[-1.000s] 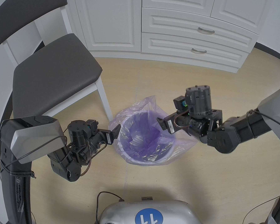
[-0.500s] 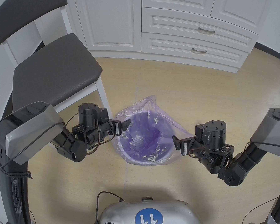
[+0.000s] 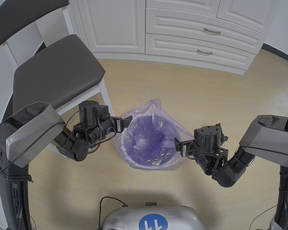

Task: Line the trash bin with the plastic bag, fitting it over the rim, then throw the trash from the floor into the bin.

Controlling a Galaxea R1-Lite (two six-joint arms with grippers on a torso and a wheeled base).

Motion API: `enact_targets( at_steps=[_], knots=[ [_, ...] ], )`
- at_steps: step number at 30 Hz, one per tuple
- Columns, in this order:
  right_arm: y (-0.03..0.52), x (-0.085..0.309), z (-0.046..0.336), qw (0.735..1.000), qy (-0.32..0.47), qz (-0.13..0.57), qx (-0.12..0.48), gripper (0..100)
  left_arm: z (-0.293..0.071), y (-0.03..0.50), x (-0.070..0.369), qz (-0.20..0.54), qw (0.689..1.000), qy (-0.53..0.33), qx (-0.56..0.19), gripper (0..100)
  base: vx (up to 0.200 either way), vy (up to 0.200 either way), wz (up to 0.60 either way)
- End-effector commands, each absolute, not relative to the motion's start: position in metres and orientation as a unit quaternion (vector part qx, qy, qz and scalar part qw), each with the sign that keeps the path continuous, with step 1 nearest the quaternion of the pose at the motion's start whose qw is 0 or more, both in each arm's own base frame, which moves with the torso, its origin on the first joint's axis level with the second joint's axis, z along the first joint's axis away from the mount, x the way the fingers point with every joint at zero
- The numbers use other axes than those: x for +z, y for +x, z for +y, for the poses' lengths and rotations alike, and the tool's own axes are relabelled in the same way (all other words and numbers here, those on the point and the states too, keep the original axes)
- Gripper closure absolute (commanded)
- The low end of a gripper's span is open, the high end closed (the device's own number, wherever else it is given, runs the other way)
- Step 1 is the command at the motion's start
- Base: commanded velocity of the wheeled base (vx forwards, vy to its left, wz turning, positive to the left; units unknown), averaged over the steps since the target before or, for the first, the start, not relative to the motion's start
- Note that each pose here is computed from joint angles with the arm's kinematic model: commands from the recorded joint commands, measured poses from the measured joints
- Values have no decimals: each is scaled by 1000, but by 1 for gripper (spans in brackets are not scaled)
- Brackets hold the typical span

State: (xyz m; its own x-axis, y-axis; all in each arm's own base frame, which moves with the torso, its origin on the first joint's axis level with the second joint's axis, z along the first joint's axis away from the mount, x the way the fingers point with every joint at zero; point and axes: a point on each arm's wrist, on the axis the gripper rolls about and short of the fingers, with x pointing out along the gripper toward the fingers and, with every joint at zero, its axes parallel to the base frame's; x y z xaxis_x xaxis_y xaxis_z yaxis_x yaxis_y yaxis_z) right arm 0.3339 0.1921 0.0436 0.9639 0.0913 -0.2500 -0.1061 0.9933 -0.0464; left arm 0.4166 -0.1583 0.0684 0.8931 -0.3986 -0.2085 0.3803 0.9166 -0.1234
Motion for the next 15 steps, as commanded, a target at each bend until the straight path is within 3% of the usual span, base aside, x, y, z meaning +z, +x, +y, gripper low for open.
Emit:
enact_targets(
  at_steps=[1,7,15],
  knots=[
    [355,25,189,991,-29,129,31,0,-158,416,68,116,972,-39,-200,0,0,0,0],
    [378,19,183,993,-17,115,10,0,-158,413,71,112,972,-40,-202,0,0,0,0],
    [401,44,191,997,48,54,-22,0,-159,406,72,118,971,-37,-206,0,0,0,0]
  ],
)
